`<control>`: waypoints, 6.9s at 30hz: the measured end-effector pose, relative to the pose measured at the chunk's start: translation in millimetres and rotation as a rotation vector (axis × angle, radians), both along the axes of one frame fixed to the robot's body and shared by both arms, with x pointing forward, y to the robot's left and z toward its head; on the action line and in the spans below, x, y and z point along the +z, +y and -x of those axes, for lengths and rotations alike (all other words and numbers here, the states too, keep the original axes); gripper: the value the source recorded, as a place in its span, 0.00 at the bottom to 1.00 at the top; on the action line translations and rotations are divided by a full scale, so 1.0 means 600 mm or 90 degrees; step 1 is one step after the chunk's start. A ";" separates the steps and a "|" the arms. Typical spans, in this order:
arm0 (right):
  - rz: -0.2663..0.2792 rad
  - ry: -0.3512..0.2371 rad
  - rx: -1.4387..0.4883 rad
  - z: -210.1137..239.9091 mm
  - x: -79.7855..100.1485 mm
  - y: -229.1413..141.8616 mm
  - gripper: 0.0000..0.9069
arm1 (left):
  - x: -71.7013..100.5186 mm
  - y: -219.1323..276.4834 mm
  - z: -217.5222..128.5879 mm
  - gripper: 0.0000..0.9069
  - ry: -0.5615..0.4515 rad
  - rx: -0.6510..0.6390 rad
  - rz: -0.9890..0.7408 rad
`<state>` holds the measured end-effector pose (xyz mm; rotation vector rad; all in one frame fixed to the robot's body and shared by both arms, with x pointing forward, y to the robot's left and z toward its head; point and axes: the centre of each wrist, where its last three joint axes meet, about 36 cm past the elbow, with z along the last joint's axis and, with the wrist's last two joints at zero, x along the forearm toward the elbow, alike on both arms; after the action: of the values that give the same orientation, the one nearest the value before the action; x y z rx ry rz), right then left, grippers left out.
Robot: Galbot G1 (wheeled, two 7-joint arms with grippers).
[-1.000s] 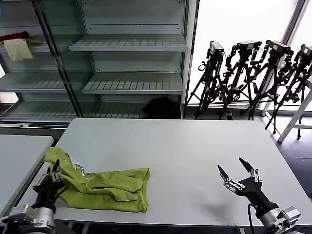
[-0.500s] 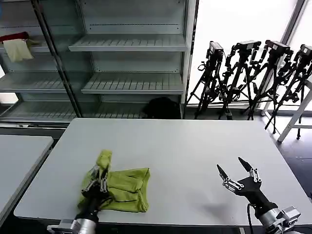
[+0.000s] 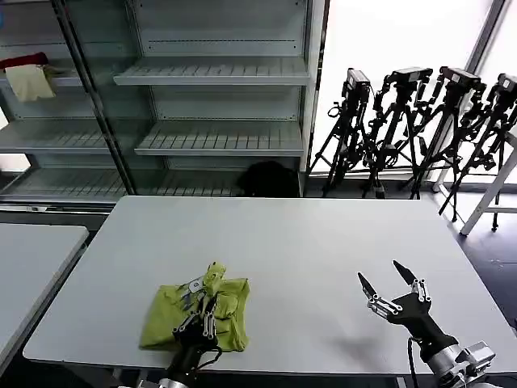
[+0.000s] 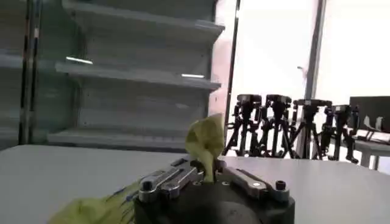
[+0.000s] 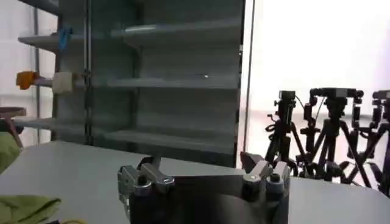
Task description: Fold and organize the clothes.
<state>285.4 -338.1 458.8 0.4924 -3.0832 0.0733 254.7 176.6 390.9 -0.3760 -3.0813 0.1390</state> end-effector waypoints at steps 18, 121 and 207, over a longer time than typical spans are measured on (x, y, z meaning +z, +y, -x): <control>-0.004 -0.001 0.002 0.000 -0.002 0.002 1.00 | -0.013 0.007 -0.035 0.02 -0.012 0.012 -0.027; 0.002 -0.001 0.001 0.001 -0.009 -0.004 1.00 | 0.008 0.140 -0.034 0.00 0.223 0.132 0.089; -0.115 0.151 0.083 -0.124 -0.031 0.239 1.00 | 0.189 0.118 -0.081 1.00 -0.063 0.002 -0.220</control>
<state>359.9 -194.6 440.3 0.6573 -2.8365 -0.2463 303.3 247.5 504.2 -0.3689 -3.1136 -0.4191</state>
